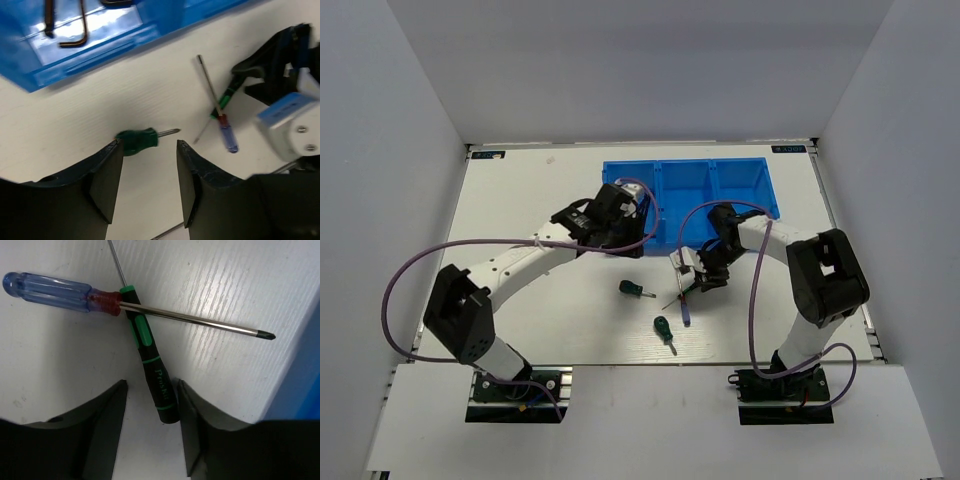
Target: Sort the tools into containers
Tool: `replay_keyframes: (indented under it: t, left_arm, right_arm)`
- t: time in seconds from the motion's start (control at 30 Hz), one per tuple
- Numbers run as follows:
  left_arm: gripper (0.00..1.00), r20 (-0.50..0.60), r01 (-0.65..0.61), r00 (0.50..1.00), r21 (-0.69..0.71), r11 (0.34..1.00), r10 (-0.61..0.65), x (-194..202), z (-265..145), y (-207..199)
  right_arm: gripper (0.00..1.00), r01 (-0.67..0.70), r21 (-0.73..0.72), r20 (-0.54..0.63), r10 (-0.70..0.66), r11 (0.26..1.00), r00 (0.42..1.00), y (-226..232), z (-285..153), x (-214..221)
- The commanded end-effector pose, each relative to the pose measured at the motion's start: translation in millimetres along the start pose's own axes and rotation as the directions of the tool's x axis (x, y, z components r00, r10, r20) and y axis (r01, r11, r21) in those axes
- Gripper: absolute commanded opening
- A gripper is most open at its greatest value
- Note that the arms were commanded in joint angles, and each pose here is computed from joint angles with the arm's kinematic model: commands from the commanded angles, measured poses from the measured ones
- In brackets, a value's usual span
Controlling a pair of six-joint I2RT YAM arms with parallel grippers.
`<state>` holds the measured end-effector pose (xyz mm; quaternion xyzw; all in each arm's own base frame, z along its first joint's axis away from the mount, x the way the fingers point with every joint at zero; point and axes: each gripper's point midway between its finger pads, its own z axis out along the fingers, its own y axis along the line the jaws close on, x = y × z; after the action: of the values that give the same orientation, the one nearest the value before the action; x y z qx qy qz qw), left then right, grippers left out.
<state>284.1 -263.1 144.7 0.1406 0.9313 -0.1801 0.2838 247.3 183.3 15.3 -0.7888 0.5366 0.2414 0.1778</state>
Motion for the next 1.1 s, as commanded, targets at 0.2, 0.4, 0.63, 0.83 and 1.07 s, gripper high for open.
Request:
replay_keyframes:
  t: [0.2,0.4,0.63,0.83,1.07]
  left_arm:
    - [0.54,0.007,0.152,0.988,0.149,0.977,-0.155,-9.5,-6.4,-67.6]
    - [0.53,-0.045,0.272,0.962,0.143,0.952,-0.268,13.6,-0.7,-64.2]
    - [0.56,-0.09,0.256,0.966,0.181,0.95,-0.243,19.5,14.2,-88.2]
    - [0.56,-0.097,0.208,0.977,0.218,0.954,-0.191,21.1,25.4,-102.0]
    - [0.58,-0.15,0.146,0.982,0.23,0.962,-0.113,38.5,31.1,-112.8]
  right_arm:
    - [0.0,-0.032,0.006,-0.043,0.033,0.999,0.999,14.5,-11.2,1.4]
    - [0.0,-0.102,0.244,-0.063,0.121,0.964,0.991,-12.6,-78.7,-28.3]
    - [0.0,-0.208,0.501,-0.073,0.281,0.84,0.957,-55.8,-135.0,-26.3]
    - [0.0,-0.329,0.627,-0.012,0.431,0.706,0.902,-95.7,-147.2,-12.2]
    - [0.0,-0.574,0.667,0.176,0.649,0.474,0.74,-153.4,-169.3,-22.8]
